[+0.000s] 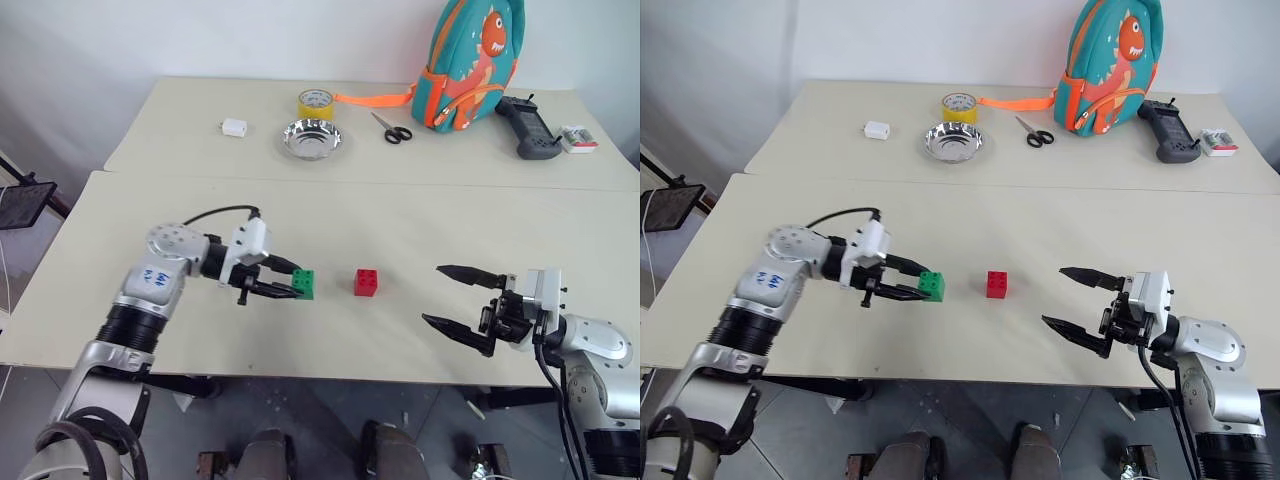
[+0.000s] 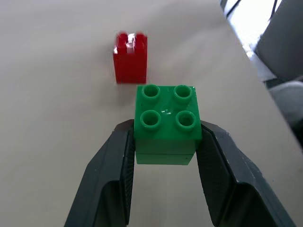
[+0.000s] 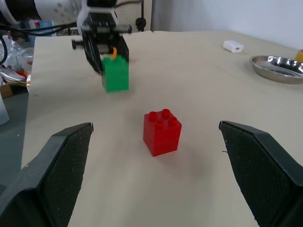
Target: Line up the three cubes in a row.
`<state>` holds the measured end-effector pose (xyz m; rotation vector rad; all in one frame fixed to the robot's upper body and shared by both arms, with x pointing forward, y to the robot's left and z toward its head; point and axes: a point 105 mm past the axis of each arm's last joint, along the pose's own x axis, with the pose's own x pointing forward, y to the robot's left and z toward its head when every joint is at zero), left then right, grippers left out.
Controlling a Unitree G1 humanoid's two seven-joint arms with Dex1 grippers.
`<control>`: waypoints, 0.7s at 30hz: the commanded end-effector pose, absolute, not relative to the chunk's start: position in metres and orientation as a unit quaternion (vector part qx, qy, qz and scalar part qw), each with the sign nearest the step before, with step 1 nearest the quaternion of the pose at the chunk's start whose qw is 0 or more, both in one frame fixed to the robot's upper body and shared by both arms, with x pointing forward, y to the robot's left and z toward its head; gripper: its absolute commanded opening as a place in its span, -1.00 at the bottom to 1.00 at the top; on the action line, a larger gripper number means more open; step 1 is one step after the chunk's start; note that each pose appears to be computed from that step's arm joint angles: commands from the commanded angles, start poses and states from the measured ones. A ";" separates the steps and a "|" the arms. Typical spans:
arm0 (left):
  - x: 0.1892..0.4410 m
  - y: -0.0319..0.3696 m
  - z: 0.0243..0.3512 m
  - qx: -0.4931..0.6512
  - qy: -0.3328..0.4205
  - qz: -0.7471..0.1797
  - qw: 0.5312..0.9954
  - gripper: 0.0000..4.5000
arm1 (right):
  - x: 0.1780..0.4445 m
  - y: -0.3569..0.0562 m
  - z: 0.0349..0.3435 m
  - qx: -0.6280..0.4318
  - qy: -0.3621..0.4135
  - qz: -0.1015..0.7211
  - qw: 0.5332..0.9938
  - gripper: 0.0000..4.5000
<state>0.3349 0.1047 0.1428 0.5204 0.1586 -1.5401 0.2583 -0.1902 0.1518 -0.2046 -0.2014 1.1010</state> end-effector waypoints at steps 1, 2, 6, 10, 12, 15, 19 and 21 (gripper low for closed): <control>0.348 0.099 0.147 0.277 0.059 -0.678 0.679 -0.23 | 0.253 -0.190 0.164 -0.104 -0.115 0.518 0.841 1.00; 0.351 0.098 0.146 0.281 0.059 -0.674 0.680 -0.23 | 0.253 -0.189 0.164 -0.104 -0.115 0.518 0.841 1.00; 0.361 0.090 0.144 0.283 0.057 -0.666 0.688 -0.23 | 0.251 -0.187 0.165 -0.102 -0.118 0.514 0.844 1.00; 0.359 0.089 0.144 0.271 0.058 -0.678 0.681 -0.23 | 0.248 -0.185 0.163 -0.098 -0.116 0.512 0.845 1.00; 0.357 0.091 0.143 0.274 0.063 -0.680 0.677 0.01 | 0.248 -0.185 0.163 -0.097 -0.115 0.512 0.846 1.00; 0.362 0.094 0.161 0.245 0.041 -0.663 0.706 0.34 | 0.250 -0.183 0.163 -0.094 -0.117 0.514 0.845 1.00; 0.354 0.112 0.192 0.217 -0.029 -0.623 0.751 0.85 | 0.251 -0.179 0.163 -0.088 -0.124 0.521 0.840 1.00; 0.343 0.127 0.202 0.193 -0.066 -0.585 0.785 0.99 | 0.251 -0.175 0.163 -0.081 -0.128 0.529 0.835 1.00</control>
